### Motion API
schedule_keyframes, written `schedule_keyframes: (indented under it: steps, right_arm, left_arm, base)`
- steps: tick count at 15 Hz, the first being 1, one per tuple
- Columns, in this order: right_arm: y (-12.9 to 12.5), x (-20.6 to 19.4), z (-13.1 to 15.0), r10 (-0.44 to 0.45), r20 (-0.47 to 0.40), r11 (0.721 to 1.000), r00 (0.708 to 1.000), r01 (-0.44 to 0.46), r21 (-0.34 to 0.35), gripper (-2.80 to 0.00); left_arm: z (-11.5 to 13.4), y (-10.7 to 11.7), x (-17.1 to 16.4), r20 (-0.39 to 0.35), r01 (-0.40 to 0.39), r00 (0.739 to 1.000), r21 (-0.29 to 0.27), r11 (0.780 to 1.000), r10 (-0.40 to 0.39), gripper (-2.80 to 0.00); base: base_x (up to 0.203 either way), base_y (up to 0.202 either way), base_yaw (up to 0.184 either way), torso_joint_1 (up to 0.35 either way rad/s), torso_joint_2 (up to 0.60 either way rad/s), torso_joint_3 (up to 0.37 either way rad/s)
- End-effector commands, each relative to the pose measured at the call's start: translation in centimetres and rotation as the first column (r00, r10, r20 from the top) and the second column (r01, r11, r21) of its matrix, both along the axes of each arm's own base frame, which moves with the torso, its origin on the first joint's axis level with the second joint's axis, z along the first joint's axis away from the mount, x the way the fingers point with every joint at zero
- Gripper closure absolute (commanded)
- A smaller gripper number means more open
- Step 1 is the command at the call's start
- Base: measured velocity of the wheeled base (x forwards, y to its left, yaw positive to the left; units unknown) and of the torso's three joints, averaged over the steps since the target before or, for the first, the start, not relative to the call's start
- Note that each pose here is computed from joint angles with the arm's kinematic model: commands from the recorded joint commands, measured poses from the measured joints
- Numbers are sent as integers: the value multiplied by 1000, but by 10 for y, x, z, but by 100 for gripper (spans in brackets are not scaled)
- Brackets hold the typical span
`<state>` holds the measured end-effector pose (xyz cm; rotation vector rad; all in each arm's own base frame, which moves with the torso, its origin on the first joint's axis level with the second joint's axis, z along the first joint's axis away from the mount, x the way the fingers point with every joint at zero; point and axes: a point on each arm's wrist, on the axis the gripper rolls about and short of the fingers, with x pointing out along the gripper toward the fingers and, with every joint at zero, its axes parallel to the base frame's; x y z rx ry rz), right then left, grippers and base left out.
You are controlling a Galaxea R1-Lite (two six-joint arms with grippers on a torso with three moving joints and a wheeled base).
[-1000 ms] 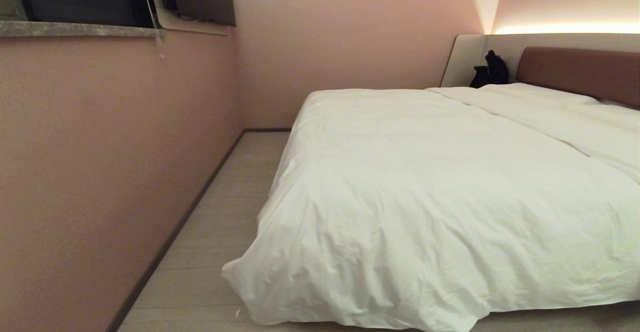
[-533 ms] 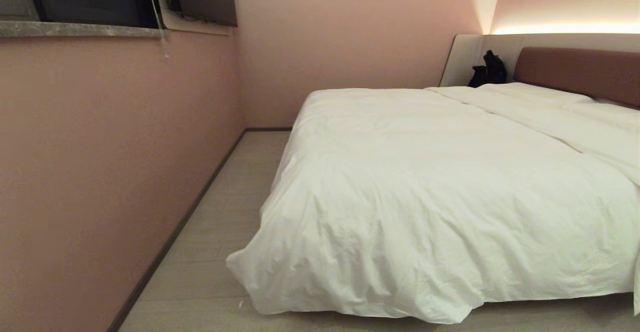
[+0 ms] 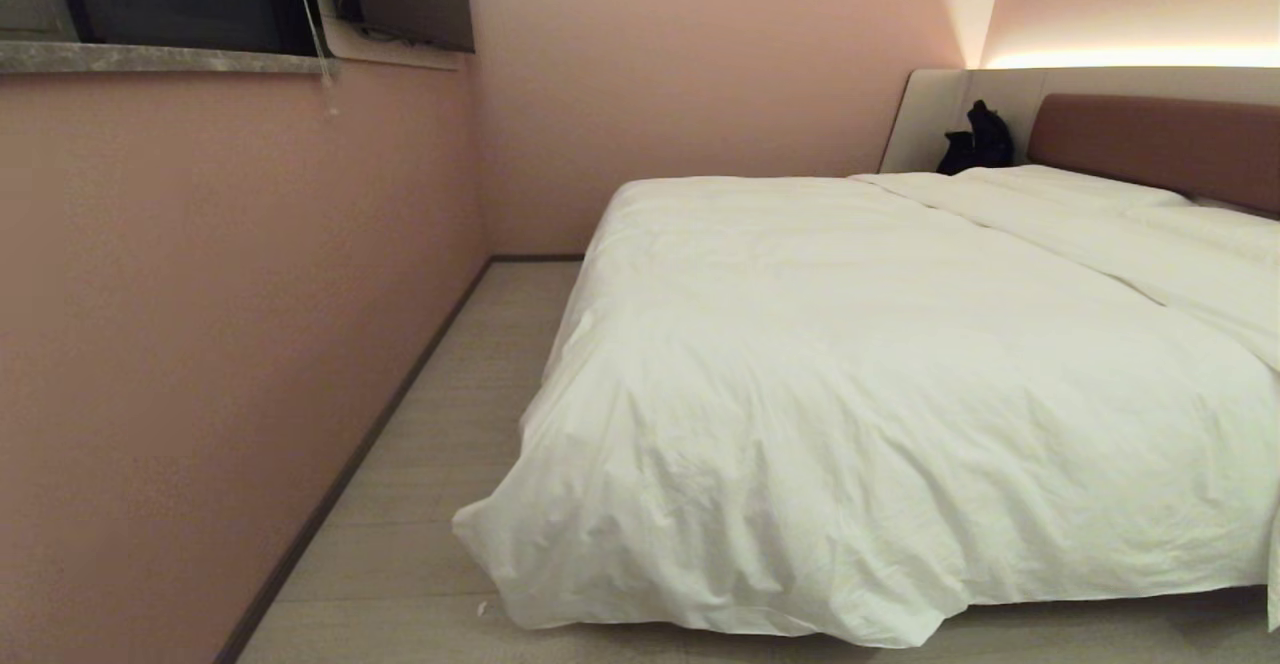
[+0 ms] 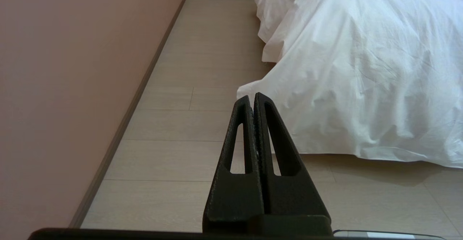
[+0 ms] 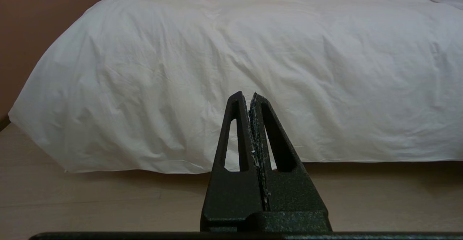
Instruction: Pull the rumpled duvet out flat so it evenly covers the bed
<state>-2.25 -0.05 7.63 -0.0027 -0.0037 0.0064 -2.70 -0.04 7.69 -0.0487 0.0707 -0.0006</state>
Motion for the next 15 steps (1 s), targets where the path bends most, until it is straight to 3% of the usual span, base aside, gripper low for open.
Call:
schedule_keyframes:
  steps: [1,15]
  right_arm:
    - [0,0,0,0,1,1000,1000,0,0,0]
    - [0,0,0,0,1,1000,1000,0,0,0]
  left_arm:
    - [0,0,0,0,-1,1000,-1,1000,1,0]
    - [0,0,0,0,-1,1000,-1,1000,1,0]
  base:
    - [0,0,0,0,0,0]
    - [0,0,0,0,0,0]
